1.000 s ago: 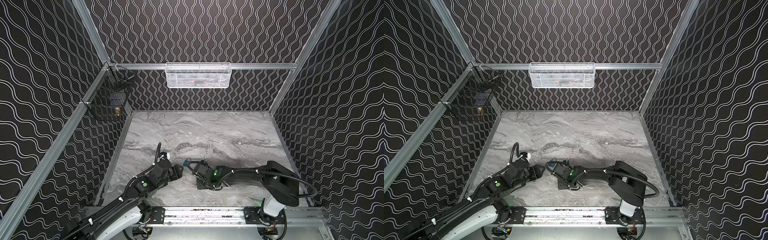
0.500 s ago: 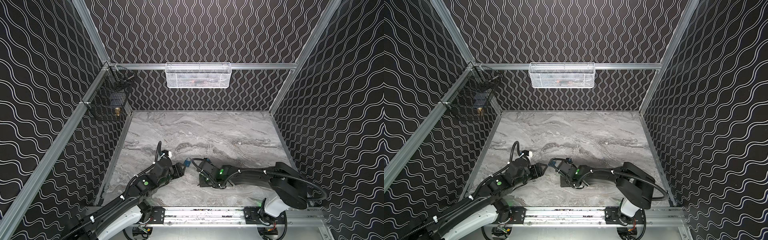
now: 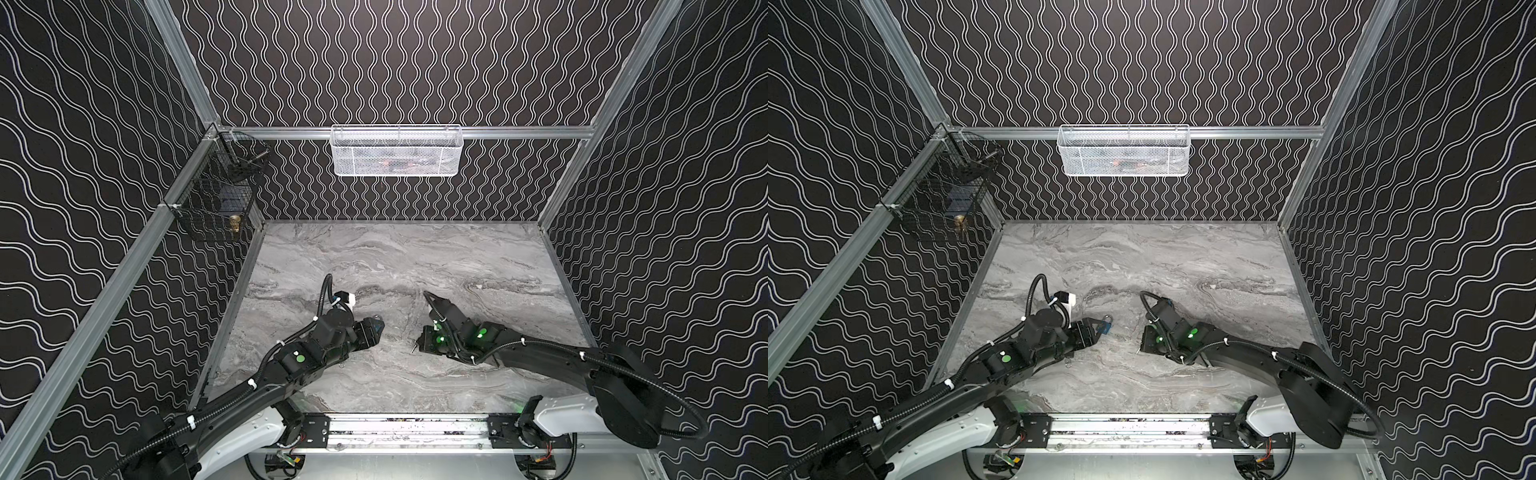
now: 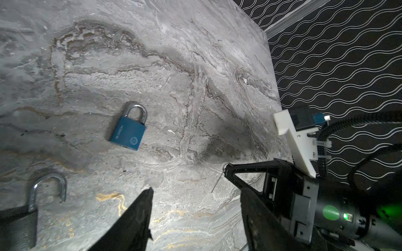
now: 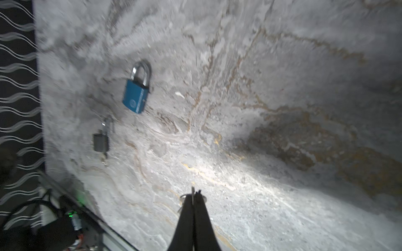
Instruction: Unlock with the key
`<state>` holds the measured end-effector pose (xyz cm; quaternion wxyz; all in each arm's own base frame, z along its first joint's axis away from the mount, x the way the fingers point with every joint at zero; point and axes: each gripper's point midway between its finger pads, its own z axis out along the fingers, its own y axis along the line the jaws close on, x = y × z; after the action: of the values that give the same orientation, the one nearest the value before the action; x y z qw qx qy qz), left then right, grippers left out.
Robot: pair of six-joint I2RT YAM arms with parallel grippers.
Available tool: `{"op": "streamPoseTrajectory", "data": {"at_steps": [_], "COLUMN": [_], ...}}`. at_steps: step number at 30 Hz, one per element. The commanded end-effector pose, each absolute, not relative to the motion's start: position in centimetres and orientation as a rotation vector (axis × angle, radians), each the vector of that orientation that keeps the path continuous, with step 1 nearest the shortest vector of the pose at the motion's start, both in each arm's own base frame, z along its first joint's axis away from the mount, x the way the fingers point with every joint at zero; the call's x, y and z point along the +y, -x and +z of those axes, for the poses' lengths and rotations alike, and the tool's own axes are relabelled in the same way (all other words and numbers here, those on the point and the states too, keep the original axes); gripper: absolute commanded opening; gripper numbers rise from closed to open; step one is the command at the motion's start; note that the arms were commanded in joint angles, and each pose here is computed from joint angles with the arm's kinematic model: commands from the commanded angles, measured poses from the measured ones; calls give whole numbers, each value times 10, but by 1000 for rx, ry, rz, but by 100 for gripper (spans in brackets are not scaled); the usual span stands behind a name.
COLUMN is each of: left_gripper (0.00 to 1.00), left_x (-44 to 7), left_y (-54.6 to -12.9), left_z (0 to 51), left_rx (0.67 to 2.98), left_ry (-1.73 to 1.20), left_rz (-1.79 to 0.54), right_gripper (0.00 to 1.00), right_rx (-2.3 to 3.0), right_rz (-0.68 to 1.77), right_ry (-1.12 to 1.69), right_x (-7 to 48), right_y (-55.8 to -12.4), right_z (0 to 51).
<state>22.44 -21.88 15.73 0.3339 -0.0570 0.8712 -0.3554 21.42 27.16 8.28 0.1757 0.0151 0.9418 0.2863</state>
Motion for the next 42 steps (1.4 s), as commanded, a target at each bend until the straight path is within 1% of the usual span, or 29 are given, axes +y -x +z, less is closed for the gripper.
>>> {"op": "streamPoseTrajectory", "data": {"at_steps": [1, 6, 12, 19, 26, 31, 39, 42], "left_gripper": [66, 65, 61, 59, 58, 57, 49, 42], "left_x": [-231, -249, -270, -282, -280, -280, -299, -303], "left_y": [-233, -230, -224, -211, -206, -213, -214, -214], "left_z": [183, 195, 195, 198, 191, 188, 191, 192], "left_rx": [2165, 2081, 2010, 1907, 1861, 1853, 1816, 1809], "left_ry": [103, 31, -59, -191, -350, -361, -417, -424], "left_rz": [-946, -962, -1007, -1027, -931, -873, -917, -936], "right_gripper": [0, 0, 0, 0, 0, 0, 0, 0], "right_rx": [2614, 2566, 2485, 2401, 2376, 2362, 2352, 2349], "right_rz": [956, 1111, 1240, 1319, 1328, 1343, 1351, 1354], "right_ry": [-58, -148, -274, -363, -360, -347, -342, -340], "right_x": [279, 283, 285, 286, 289, 290, 289, 289], "right_y": [-217, -218, -222, -231, -235, -235, -234, -234], "right_z": [101, 121, 142, 164, 180, 187, 190, 190]}}
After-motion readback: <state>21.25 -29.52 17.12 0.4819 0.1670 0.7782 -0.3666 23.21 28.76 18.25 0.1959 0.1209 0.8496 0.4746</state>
